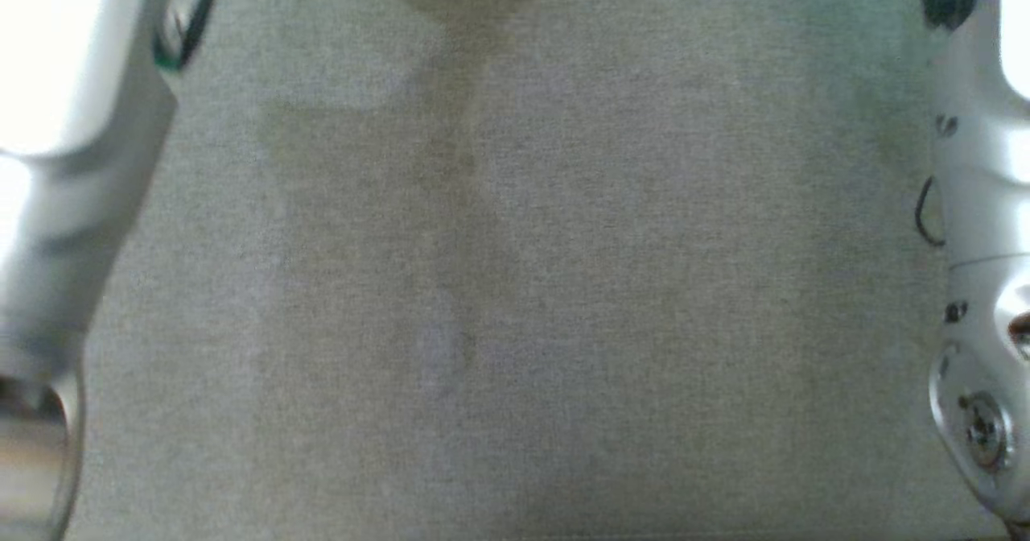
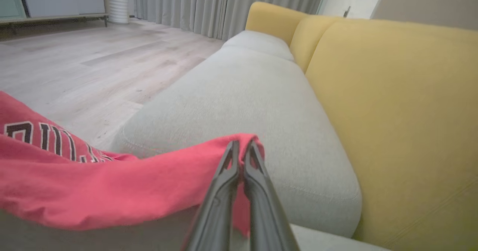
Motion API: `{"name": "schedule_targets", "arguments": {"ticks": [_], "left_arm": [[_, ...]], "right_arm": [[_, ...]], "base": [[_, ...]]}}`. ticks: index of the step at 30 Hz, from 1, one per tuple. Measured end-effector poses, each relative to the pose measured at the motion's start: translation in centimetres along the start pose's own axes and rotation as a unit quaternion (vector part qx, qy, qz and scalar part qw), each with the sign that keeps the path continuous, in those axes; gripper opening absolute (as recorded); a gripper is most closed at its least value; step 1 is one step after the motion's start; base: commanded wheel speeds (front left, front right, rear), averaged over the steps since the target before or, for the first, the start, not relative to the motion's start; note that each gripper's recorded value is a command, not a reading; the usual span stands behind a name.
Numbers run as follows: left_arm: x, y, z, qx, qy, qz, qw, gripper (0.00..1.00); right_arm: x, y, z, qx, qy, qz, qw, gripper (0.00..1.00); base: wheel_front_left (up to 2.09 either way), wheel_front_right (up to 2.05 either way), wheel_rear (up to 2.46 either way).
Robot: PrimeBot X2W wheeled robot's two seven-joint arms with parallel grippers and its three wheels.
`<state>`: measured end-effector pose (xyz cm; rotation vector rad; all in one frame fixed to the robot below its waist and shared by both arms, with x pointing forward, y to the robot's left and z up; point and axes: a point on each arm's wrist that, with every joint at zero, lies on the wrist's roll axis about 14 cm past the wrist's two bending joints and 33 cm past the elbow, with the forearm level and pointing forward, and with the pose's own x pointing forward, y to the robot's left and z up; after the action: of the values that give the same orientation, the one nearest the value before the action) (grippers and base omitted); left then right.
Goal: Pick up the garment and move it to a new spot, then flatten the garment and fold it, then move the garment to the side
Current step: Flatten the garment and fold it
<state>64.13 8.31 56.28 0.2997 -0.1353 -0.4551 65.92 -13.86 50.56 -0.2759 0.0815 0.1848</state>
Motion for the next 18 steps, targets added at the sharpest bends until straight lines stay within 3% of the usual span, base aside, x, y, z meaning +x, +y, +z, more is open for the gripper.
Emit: {"name": "schedule_targets", "arguments": {"ticks": [5, 18], "left_arm": [[-2.9, -1.7, -5.2, -0.048, 0.046, 0.005, 0.998, 0.00], [-12.7, -4.7, -5.2, -0.139, 0.063, 0.045, 0.987, 0.00]], "right_arm": [[-1.3, 2.1, -4.1, 0.033, 0.022, 0.017, 0.999, 0.00], [-10.2, 2.7, -6.4, 0.118, 0.025, -0.003, 0.993, 0.00]], "base": [[0.00, 0.00, 0.00], [0.00, 0.00, 0.00]]}}
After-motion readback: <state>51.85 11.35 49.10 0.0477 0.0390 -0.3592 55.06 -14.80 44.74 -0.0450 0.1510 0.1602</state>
